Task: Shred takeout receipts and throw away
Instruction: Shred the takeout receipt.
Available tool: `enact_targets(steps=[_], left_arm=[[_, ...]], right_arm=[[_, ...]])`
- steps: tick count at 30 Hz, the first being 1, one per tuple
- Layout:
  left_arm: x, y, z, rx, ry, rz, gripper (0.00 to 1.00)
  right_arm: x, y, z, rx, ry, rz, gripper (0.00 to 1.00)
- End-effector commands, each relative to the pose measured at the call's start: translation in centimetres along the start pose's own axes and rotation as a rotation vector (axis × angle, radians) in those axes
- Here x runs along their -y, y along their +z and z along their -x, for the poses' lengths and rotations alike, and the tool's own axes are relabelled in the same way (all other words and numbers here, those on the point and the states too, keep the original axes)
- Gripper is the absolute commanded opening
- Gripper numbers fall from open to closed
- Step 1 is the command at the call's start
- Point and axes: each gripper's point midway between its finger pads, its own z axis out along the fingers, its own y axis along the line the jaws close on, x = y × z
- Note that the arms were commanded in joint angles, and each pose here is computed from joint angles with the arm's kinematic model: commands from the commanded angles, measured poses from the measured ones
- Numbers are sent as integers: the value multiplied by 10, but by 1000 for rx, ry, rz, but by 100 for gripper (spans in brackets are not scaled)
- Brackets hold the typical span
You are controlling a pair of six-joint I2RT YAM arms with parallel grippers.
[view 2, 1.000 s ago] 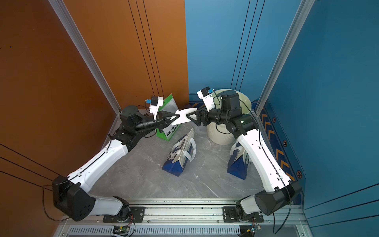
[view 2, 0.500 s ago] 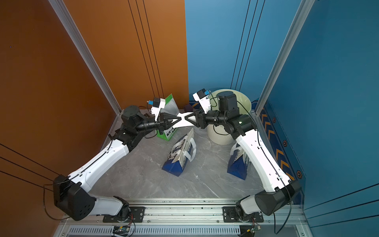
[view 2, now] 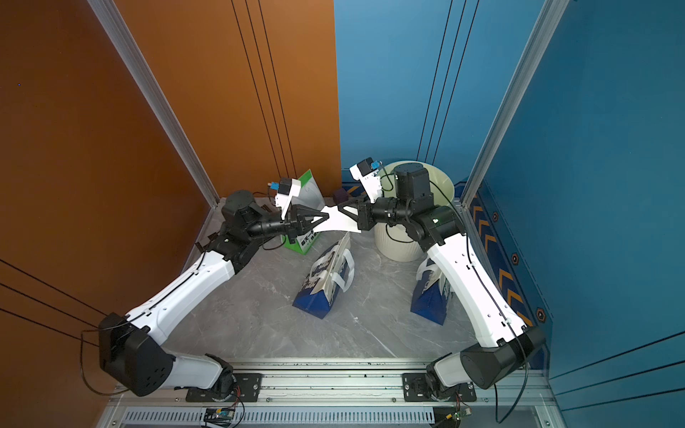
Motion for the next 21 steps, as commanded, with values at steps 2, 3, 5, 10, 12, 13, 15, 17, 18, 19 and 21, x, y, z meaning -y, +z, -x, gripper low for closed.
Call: enact_targets(steps=[2,3,5,10,12,13,15,17,18,19,21], left_arm=[[9,-2,8,9,32,-45,3],[8,-3,9,10,31,-43,11],[7,-5,10,13,35,-37,22],[0,-10,15,18,48,-25,45],[-1,-13,16,17,48,-27,51],[-2,-15,16,16,49,-24,55],[-3,-16,14,9,47,-26,58],[-3,-17,12,-1,49,-25,61],[-3,-16,9,-9,46,-28,62],[-3,-16,9,-14,45,-28,63],[-3,-16,8,-19,44,-31,62]], right_arm=[[7,2,0,-4,-7,-33,0],[7,2,-1,-6,-8,-32,0],[5,3,-1,-7,-20,-27,0],[-4,3,-3,-17,-56,-18,0],[-7,3,-5,-25,-74,-23,0],[-8,3,-7,-34,-84,-26,0],[-9,5,-12,-55,-97,-32,0],[-11,7,-16,-71,-104,-31,0],[-12,8,-18,-81,-111,-31,0],[-14,9,-19,-92,-119,-27,0],[-15,12,-24,-114,-123,-26,0]])
